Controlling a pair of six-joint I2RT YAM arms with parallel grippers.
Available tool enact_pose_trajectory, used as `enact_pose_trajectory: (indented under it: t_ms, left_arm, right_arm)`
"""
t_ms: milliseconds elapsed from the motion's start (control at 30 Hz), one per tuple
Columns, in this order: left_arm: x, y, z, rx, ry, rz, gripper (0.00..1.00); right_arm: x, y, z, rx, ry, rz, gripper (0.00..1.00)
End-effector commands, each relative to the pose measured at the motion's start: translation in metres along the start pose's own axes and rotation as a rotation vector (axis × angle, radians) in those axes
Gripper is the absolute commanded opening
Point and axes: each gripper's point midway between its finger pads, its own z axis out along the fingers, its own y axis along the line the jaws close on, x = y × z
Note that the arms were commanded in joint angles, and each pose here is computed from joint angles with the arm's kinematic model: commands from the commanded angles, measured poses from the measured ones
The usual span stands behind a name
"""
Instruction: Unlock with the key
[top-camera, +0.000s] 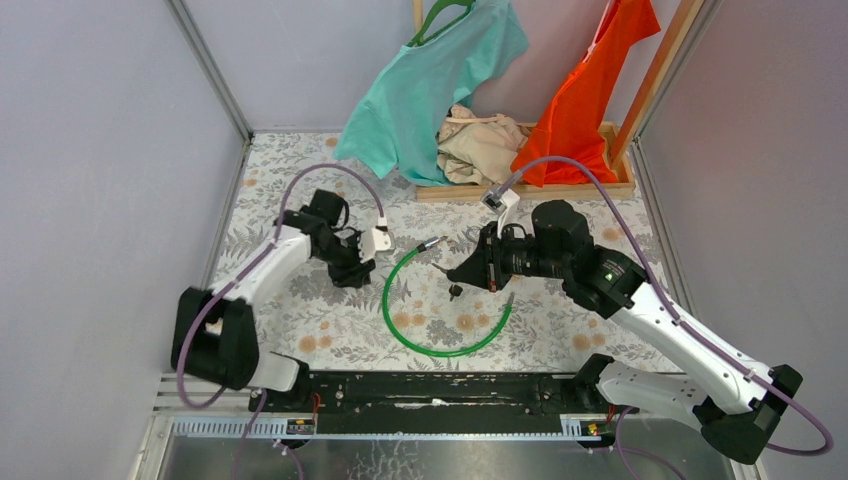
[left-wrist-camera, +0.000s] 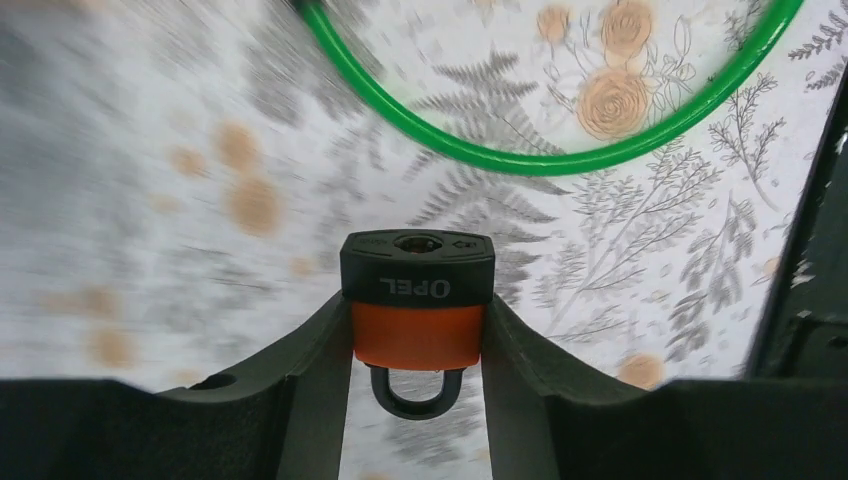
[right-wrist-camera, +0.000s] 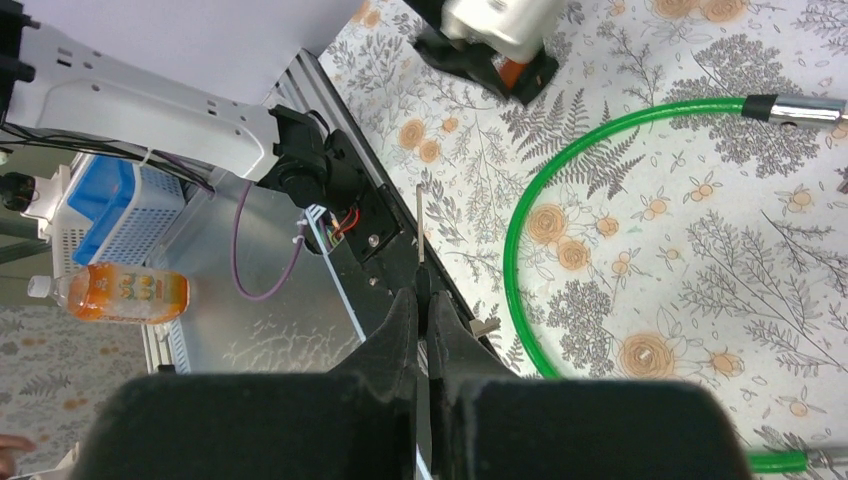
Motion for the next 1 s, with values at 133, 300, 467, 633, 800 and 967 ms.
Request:
enact_pose_trajectory:
  t_ms: [133,300,467,633,800,967]
  left_arm:
    - [-0.114,-0.076,-0.107,-0.1,-0.336,0.674,0.0]
    - [-0.148,-0.114,-0.137,-0.288,-0.586,0.998,0.0]
    - [-0.162,-0.122,-0.157,-0.341,-0.637,1.072,0.0]
    - [-0.166,-0.116,-0.159,-0.344,-0.627,1.055,0.0]
    - [-0.163,-0.108,-0.154,-0.374,-0.601,1.085,0.0]
    - [-0.161,-0.102,-0.15,-0.393,-0.571,1.118,0.0]
  right_arm:
    - [-0.022,0.035,-0.015,-0.123,-0.014,-0.064,0.0]
    - [-0.016,0.044,-0.012,-0.189,0.049,-0.054,0.0]
    - [-0.017,0.056,-0.012,-0.247,0.068,-0.051,0.0]
    - [-0.015,0.068,-0.006,-0.277,0.077,-0.078,0.0]
    - [-0.009,0.079,0.008,-0.257,0.115,-0.129,0.0]
    - [-0.019,0.079,0.023,-0.206,0.102,-0.142,0.0]
